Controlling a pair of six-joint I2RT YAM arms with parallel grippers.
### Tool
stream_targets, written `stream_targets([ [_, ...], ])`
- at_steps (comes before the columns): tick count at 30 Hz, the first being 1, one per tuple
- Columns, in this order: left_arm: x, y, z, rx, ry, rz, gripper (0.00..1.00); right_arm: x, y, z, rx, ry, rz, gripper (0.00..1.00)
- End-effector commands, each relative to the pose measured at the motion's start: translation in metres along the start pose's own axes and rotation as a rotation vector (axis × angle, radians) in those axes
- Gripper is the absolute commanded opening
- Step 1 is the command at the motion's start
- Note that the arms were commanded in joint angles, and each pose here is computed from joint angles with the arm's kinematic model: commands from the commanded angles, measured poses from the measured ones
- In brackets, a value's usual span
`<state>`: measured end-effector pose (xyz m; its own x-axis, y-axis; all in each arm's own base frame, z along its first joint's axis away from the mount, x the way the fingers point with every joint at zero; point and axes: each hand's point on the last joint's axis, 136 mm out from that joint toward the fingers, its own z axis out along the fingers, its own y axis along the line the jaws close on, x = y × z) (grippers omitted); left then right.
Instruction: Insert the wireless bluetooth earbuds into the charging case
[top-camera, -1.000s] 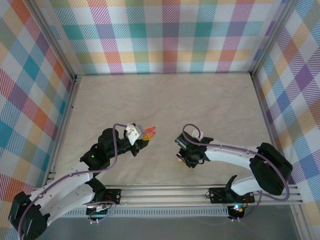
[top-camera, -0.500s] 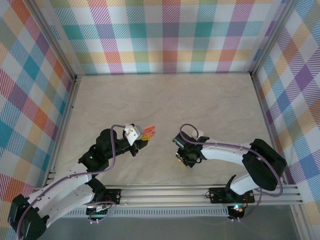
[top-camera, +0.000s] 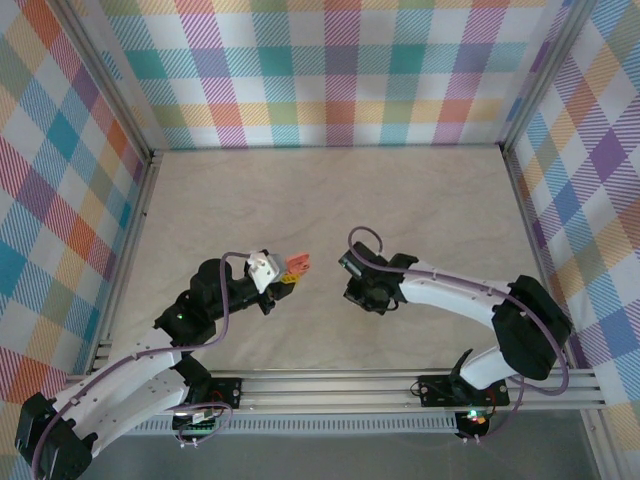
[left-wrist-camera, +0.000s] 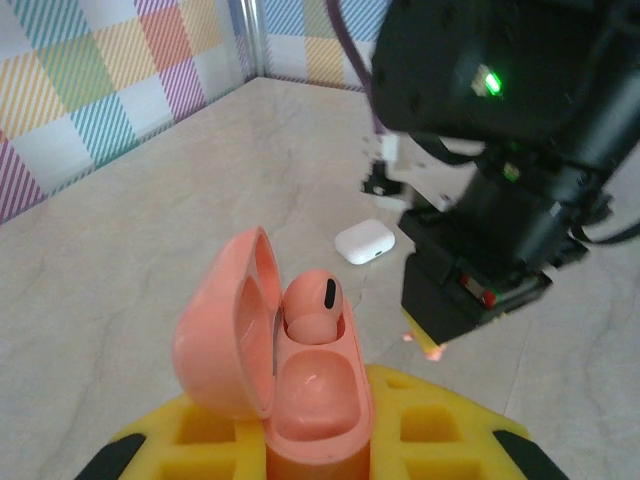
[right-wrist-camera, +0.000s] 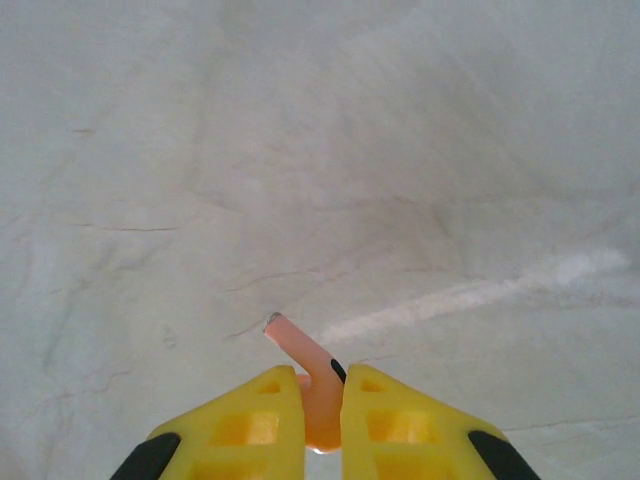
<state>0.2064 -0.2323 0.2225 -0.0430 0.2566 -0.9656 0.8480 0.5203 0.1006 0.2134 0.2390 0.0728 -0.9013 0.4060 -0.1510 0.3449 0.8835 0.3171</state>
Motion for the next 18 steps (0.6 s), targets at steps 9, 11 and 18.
stream_targets([
  [9, -0.016, -0.03, 0.007, 0.236, -0.056, 0.094, 0.0, -0.029, -0.001, -0.097, 0.118, 0.002, -0.816, 0.0],
  [11, -0.015, -0.033, 0.012, 0.279, -0.039, 0.088, 0.0, -0.033, -0.002, -0.116, 0.122, -0.016, -0.93, 0.0],
  [18, -0.025, -0.045, 0.025, 0.421, -0.039, 0.08, 0.0, -0.036, 0.0, -0.166, 0.096, -0.07, -1.201, 0.0],
])
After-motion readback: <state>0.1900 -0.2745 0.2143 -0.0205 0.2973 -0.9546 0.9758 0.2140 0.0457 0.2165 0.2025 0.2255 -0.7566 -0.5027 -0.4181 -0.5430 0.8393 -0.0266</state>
